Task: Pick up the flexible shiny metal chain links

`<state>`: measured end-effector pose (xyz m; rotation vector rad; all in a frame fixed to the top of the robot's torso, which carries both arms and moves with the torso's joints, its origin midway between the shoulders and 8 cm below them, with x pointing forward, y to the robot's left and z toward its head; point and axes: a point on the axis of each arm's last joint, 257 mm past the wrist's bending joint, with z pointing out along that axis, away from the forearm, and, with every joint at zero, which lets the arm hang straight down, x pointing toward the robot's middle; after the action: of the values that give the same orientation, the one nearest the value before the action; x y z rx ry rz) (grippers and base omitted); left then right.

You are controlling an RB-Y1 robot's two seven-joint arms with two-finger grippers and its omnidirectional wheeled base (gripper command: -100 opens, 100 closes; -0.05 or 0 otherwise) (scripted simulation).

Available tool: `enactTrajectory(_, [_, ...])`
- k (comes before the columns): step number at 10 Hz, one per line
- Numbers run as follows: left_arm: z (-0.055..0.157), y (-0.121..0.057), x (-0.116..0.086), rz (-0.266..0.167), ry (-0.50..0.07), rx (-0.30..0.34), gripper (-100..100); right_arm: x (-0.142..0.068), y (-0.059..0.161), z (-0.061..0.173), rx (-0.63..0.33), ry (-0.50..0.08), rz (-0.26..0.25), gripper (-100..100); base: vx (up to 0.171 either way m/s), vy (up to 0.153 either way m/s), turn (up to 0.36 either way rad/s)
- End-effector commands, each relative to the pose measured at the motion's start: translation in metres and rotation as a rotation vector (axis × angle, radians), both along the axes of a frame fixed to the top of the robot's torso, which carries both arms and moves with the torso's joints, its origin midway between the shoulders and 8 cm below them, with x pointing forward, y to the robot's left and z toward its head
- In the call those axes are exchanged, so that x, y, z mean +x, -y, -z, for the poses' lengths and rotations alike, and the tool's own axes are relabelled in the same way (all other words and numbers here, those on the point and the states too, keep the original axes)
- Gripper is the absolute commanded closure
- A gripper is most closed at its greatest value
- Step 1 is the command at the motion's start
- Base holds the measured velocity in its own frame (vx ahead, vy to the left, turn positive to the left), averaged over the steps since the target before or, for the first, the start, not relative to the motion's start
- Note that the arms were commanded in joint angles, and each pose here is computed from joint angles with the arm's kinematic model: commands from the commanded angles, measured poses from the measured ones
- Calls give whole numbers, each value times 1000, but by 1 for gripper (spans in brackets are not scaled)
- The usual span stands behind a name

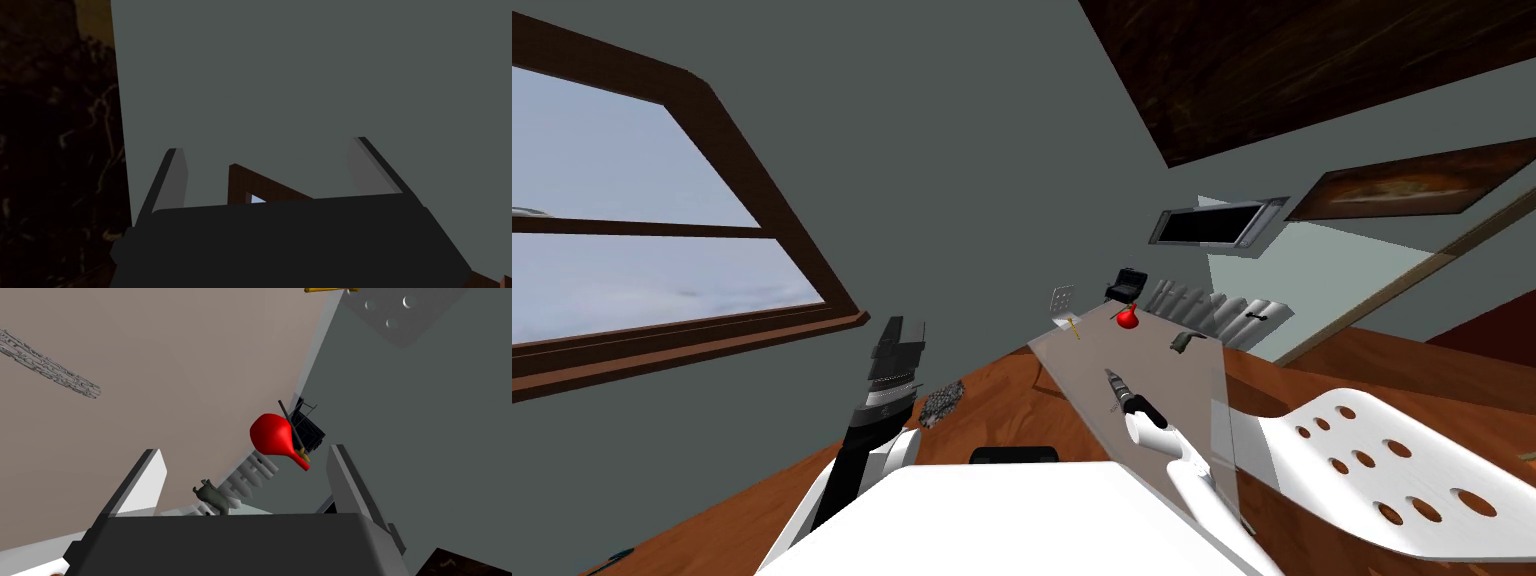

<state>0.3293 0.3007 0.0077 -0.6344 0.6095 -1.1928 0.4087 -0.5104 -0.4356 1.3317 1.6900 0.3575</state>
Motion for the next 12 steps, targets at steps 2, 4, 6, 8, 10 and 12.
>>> enactTrajectory(2, [0,0,0,0,0,0,0,-22,8,24,5,-91,11,-100,31,-35,136])
enactTrajectory(4, [0,0,0,0,0,0,0,-41,14,42,11,-164,21,-100,24,-27,132])
enactTrajectory(6, [0,0,0,0,0,0,0,-52,18,51,14,-203,27,-100,29,-33,117])
enactTrajectory(8, [0,0,0,0,0,0,0,-75,24,69,23,-282,39,-100,28,-39,161])
enactTrajectory(10, [0,0,0,0,0,0,0,-88,28,78,27,-322,45,-100,29,-35,130])
enactTrajectory(12, [0,0,0,0,0,0,0,-114,34,94,38,-403,59,-100,22,-33,124])
